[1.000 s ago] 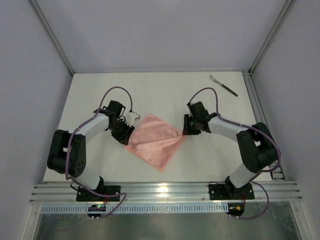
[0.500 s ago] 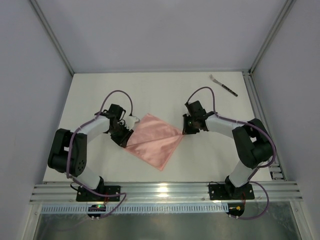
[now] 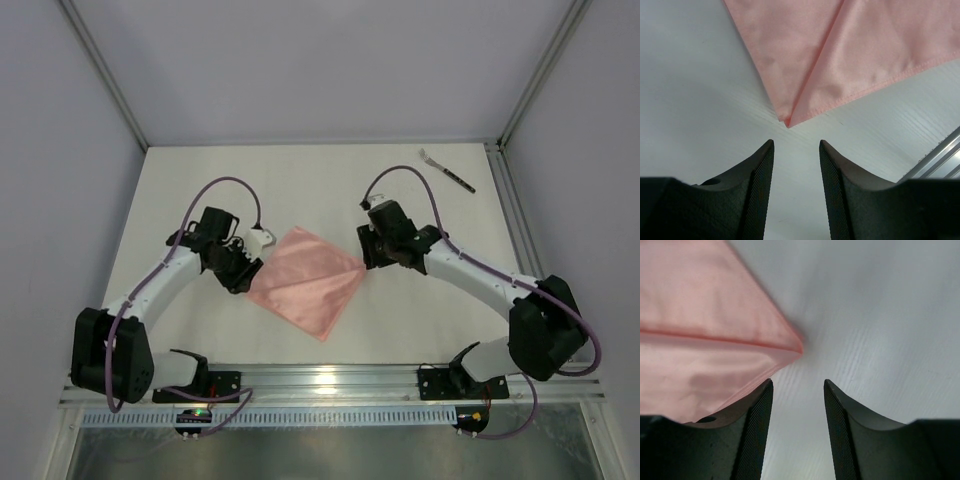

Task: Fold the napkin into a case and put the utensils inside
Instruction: Smooth out the upper triangle-folded napkin at the center of the board, then pick up the upper triangle-folded napkin from the center of the board.

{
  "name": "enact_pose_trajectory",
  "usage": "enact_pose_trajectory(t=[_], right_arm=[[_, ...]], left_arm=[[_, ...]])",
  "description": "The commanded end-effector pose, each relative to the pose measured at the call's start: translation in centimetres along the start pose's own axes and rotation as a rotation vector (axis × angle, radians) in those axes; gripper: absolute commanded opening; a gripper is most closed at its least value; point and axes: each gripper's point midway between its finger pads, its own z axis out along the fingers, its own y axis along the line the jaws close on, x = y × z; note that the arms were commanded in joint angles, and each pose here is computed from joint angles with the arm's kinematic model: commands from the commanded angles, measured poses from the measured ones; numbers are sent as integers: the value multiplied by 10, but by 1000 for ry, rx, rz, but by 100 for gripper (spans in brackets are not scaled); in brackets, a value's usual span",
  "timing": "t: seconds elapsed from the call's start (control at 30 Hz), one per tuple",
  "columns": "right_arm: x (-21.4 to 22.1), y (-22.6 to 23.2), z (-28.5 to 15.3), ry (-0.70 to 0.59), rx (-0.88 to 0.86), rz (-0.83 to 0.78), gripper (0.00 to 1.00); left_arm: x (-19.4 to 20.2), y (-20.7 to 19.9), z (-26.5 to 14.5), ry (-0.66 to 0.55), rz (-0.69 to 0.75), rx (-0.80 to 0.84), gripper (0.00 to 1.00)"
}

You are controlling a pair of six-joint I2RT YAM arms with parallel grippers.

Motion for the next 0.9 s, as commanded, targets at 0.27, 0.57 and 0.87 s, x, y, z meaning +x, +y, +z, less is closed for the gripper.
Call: enact_pose_trajectory(t=[0.27,0.57,0.87], right_arm=[[77,200,-60,-158,-540,-845,63],[142,201,-20,3,-464,-1099,65],[161,182,-4,24,-413,-1059,51]], left_arm=[[-5,-9,-7,-32,-4,29,44],[-6,-14,-9,-53,-5,43,44],[-7,-16,-7,-47,-11,64,44]])
